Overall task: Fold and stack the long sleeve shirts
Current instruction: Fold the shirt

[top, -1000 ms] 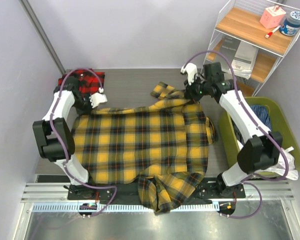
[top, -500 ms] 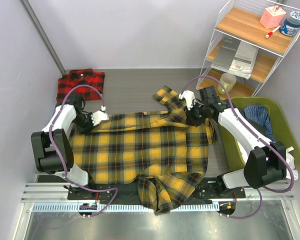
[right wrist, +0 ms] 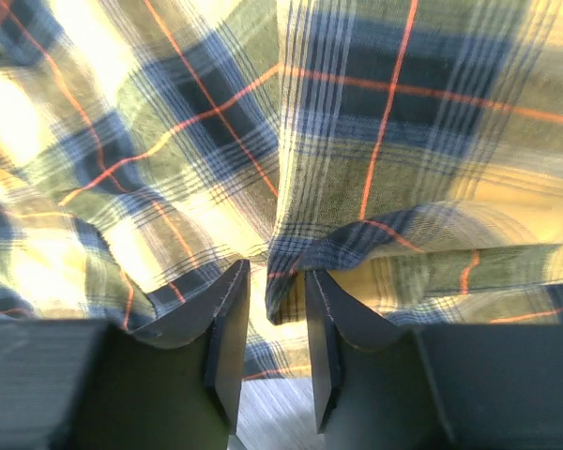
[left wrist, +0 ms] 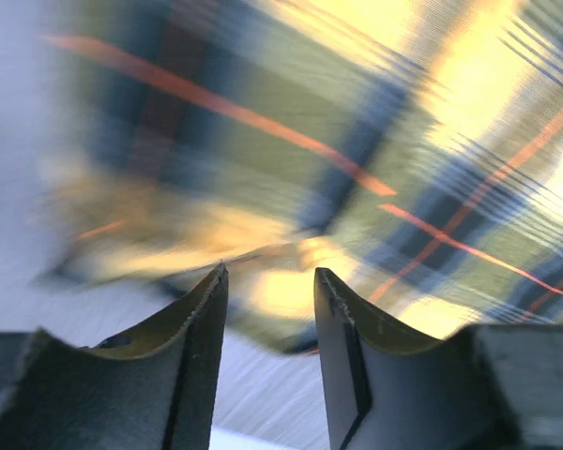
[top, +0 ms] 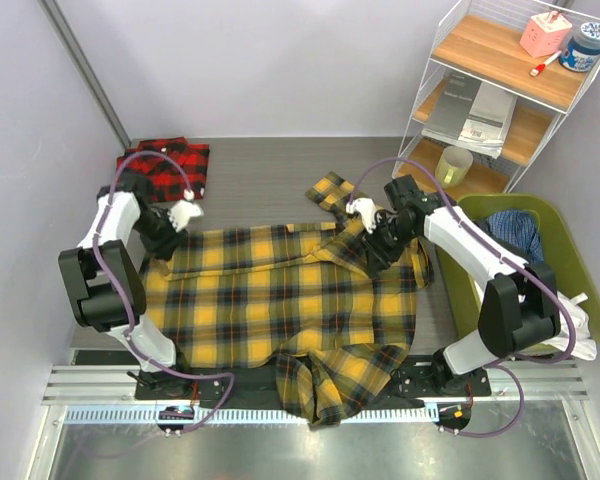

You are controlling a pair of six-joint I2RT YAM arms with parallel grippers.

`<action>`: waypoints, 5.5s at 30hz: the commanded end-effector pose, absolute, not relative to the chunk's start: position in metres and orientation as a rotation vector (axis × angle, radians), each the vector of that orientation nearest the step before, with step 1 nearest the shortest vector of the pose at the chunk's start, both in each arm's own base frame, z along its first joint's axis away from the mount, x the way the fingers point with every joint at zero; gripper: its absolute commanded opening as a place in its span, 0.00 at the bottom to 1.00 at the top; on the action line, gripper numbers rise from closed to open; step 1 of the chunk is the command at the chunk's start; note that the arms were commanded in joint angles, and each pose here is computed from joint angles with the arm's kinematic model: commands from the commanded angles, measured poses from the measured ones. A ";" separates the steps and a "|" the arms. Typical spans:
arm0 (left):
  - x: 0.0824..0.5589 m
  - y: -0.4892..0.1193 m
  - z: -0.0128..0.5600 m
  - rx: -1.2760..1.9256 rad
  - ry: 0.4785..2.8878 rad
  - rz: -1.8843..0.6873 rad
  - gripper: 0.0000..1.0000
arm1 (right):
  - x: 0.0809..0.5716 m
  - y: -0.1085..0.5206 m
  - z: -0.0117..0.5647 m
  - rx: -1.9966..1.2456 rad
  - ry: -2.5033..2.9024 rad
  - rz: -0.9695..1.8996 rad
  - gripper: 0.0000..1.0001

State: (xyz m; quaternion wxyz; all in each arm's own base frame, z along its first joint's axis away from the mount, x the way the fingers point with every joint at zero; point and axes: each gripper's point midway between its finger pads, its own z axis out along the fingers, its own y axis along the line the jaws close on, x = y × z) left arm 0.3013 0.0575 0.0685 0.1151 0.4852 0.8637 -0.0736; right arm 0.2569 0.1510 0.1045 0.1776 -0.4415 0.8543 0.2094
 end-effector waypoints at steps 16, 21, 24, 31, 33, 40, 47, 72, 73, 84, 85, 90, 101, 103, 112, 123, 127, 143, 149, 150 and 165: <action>0.351 0.098 0.097 0.168 2.732 -0.583 0.63 | 0.279 0.142 0.093 -1.042 2.581 0.640 0.45; 0.349 0.104 0.088 0.027 2.719 -0.692 0.63 | 0.272 0.138 0.078 -1.070 2.617 0.642 0.44; 0.352 0.095 0.089 -0.004 2.691 -0.771 0.63 | 0.269 0.137 0.071 -1.068 2.630 0.643 0.43; 0.369 0.092 0.074 -0.128 2.661 -0.857 0.56 | 0.276 0.136 0.058 -1.040 2.663 0.620 0.35; 0.375 0.096 0.074 -0.145 2.648 -0.846 0.49 | 0.280 0.137 0.058 -1.036 2.661 0.617 0.33; 0.388 0.095 0.078 -0.139 2.605 -0.875 0.18 | 0.288 0.131 0.067 -1.033 2.643 0.599 0.15; 0.407 0.107 0.081 -0.167 2.555 -0.801 0.00 | 0.293 0.127 0.066 -1.026 2.655 0.574 0.01; 0.378 0.096 0.067 -0.226 2.588 -0.899 0.65 | 0.292 0.073 0.047 -0.814 2.801 0.465 0.36; 0.380 0.095 0.068 -0.241 2.577 -0.910 0.60 | 0.293 0.071 0.043 -0.812 2.808 0.447 0.34; 0.407 0.106 0.075 -0.280 2.494 -0.873 0.00 | 0.306 0.055 0.020 -0.852 2.848 0.319 0.35; 0.409 0.111 0.077 -0.281 2.494 -0.839 0.00 | 0.306 0.054 0.020 -0.852 2.851 0.318 0.36; 0.420 0.126 0.073 -0.262 2.499 -0.763 0.01 | 0.302 0.061 0.029 -0.914 2.834 0.396 0.39; 0.393 0.108 0.127 0.119 2.413 -0.699 0.85 | 0.396 0.117 0.168 -0.791 2.370 0.559 0.70; 0.395 0.103 0.147 0.172 2.357 -0.667 1.00 | 0.426 0.123 0.158 -0.773 2.364 0.546 0.70; 0.402 0.079 0.190 0.417 2.252 -0.509 1.00 | 0.556 0.140 0.124 -0.693 2.321 0.382 0.68; 0.416 0.070 0.218 0.526 2.162 -0.348 1.00 | 0.580 0.156 0.059 -0.754 2.342 0.281 0.69; 0.422 0.064 0.233 0.555 2.087 -0.353 1.00 | 0.568 0.166 0.040 -0.787 2.373 0.334 0.67; 0.452 0.025 0.280 0.529 2.046 -0.484 1.00 | 0.520 0.201 0.202 -0.664 2.140 0.548 0.01; 0.437 -0.023 0.305 0.348 1.980 -0.600 1.00 | 0.443 0.236 0.260 -0.751 1.917 0.364 0.01; 0.435 -0.025 0.307 0.295 1.973 -0.623 1.00 | 0.419 0.247 0.235 -0.798 1.949 0.302 0.01; 0.322 -0.037 0.207 0.151 2.301 -0.790 1.00 | 0.224 0.371 0.138 -1.533 1.824 0.520 0.52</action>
